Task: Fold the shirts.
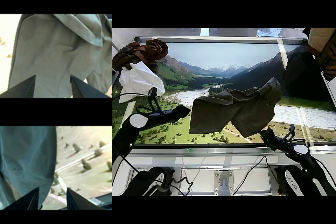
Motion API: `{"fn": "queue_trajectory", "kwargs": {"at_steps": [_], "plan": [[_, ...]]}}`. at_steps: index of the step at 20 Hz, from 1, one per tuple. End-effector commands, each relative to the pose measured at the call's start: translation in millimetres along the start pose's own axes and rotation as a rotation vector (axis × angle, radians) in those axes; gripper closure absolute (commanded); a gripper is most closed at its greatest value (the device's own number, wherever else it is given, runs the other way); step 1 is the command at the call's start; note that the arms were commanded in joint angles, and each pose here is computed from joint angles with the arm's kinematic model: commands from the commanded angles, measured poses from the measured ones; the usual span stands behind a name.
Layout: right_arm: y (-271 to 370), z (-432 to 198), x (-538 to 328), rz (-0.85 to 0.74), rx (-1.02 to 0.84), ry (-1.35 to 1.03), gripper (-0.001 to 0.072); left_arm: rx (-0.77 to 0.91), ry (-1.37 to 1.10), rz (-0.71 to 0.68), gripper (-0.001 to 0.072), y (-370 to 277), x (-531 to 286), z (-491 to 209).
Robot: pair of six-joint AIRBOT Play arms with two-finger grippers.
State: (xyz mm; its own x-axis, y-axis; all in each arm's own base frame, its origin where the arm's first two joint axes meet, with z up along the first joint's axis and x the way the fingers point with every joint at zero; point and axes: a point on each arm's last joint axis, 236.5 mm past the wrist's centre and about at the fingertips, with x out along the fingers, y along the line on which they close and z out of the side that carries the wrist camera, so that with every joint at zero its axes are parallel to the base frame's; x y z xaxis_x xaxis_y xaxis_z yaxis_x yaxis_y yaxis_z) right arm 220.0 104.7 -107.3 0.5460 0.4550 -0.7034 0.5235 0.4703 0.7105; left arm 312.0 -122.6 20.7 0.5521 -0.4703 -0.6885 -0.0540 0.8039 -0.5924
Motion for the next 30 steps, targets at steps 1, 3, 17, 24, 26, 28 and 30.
{"fn": "queue_trajectory", "kwargs": {"at_steps": [1,3,17,24,26,28,30], "plan": [[1,4,8,-0.007,0.013,-0.039,0.0341,0.009,-0.006,0.0,0.0208,0,0,2],[6,7,12,-0.013,-0.001,-0.046,0.0341,0.01,-0.007,0.0,0.0208,0,0,2],[-1,10,23,-0.071,0.021,-0.032,0.0547,0.03,-0.011,0.002,0.0208,0,0,3],[42,33,19,0.009,-0.07,-0.08,0.0688,0.054,0.106,0.128,0.0206,32,1,-23],[68,45,14,0.045,-0.135,-0.104,0.0688,0.004,0.251,0.231,0.0206,60,1,-54],[83,48,10,0.059,-0.191,-0.103,0.0688,-0.034,0.367,0.246,0.0208,69,7,-80],[85,46,10,0.06,-0.197,-0.092,0.0688,-0.103,0.44,0.244,0.0221,75,18,-102]]}}
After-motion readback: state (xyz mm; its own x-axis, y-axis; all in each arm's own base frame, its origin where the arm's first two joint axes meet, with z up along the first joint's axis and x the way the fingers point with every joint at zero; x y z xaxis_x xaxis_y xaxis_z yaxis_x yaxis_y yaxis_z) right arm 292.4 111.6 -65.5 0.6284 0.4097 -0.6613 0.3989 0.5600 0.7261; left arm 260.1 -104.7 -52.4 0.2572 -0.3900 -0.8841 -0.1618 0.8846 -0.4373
